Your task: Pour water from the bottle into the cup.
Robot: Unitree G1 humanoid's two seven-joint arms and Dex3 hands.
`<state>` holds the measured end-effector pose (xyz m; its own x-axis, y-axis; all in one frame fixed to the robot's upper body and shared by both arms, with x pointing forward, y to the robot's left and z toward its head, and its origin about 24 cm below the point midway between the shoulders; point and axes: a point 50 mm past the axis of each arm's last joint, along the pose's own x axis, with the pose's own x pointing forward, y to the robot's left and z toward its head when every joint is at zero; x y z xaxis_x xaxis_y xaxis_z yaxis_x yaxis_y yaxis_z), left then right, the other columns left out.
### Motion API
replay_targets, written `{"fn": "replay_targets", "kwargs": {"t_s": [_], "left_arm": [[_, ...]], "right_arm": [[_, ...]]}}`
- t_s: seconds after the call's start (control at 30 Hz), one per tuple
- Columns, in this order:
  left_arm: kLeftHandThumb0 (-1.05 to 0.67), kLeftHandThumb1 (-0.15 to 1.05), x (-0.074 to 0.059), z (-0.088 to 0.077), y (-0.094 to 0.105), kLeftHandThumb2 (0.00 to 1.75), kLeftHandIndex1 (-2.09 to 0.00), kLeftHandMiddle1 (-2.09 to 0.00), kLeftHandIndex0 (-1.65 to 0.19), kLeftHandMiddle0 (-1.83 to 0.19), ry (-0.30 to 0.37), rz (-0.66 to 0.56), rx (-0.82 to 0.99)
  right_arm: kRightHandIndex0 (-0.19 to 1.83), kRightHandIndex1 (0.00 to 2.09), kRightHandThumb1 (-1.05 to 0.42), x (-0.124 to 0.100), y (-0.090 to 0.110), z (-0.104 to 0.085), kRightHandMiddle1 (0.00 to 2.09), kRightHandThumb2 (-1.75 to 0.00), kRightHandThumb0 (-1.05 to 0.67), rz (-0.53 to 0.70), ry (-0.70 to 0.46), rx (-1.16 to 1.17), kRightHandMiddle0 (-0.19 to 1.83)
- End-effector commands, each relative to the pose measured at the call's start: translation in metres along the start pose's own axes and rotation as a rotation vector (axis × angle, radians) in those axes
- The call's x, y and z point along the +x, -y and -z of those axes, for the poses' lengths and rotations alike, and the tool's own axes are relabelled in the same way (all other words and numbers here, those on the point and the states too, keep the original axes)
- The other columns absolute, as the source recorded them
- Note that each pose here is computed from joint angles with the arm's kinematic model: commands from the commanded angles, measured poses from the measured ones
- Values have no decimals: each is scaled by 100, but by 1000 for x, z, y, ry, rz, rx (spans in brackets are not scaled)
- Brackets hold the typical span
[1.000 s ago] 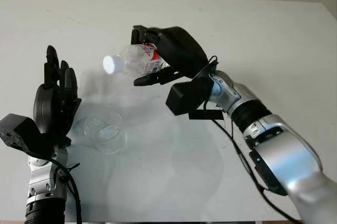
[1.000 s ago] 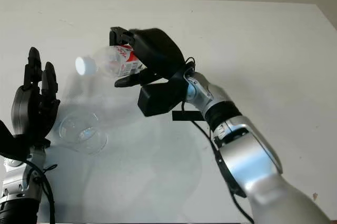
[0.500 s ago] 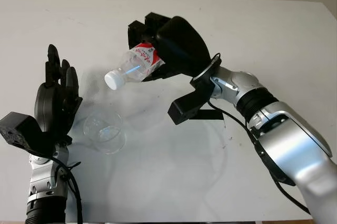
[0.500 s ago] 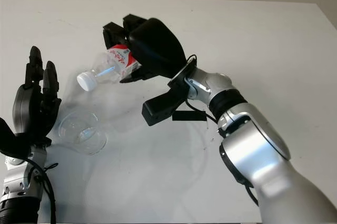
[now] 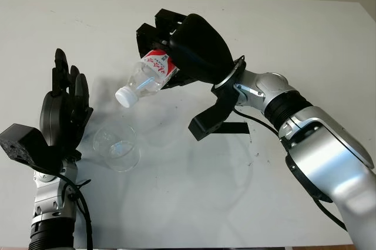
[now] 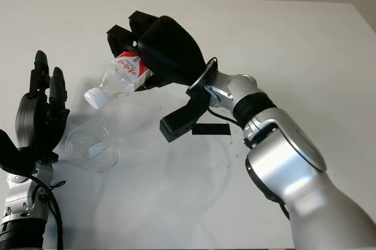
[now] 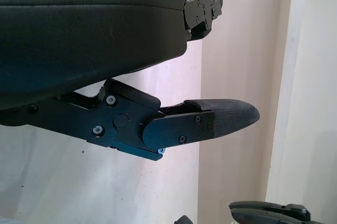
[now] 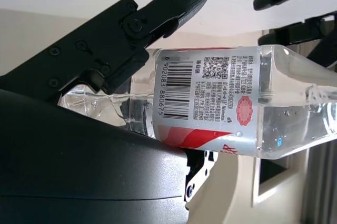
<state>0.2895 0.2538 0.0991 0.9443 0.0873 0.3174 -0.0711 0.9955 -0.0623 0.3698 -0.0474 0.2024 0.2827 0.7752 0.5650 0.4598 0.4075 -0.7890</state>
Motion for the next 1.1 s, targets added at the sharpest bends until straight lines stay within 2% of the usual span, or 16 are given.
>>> {"fn": "replay_targets", "kwargs": {"t_s": [0.0, 0.2, 0.37, 0.57, 0.63, 0.7, 0.73, 0.8, 1.07], "left_arm": [[-74, 105, 2, -1, 2, 53, 0, -1, 19, 19, 13, 4, 8], [-74, 105, 1, 0, 3, 52, 0, -1, 19, 19, 11, 0, -6], [-74, 105, 0, 0, 3, 52, 0, 0, 19, 19, 12, -2, -4], [-74, 105, 0, 1, 3, 52, 0, 0, 19, 19, 7, -5, 2], [-74, 105, 0, 1, 3, 52, 0, 0, 19, 19, 8, -6, -1], [-74, 105, 0, 1, 4, 52, 0, -1, 19, 19, 11, -3, -2], [-74, 105, 0, 1, 4, 52, 0, -1, 19, 19, 12, -3, -3], [-74, 105, 0, 1, 4, 52, 0, -1, 19, 19, 12, -5, -3], [-74, 105, 0, 1, 6, 52, 0, -2, 19, 19, 10, -14, -5]], "right_arm": [[123, 209, -104, 13, 9, -2, 209, -8, -44, 38, 49, -29, 100], [124, 209, -105, 17, 8, -7, 209, -20, -44, 46, 103, -74, 98], [124, 209, -105, 19, 8, -9, 209, -22, -46, 66, 142, -130, 94], [131, 209, -105, 21, 8, -11, 209, -14, -46, 73, 198, -182, 97], [129, 209, -105, 22, 8, -12, 209, -11, -46, 71, 211, -183, 85], [123, 209, -104, 22, 9, -13, 186, -8, -47, 75, 228, -185, 61], [119, 209, -103, 22, 9, -13, 167, -6, -48, 78, 236, -187, 55], [114, 209, -101, 22, 9, -14, 149, -5, -50, 81, 254, -202, 50], [110, 209, -99, 22, 10, -17, 142, -5, -49, 101, 295, -209, 51]]}}
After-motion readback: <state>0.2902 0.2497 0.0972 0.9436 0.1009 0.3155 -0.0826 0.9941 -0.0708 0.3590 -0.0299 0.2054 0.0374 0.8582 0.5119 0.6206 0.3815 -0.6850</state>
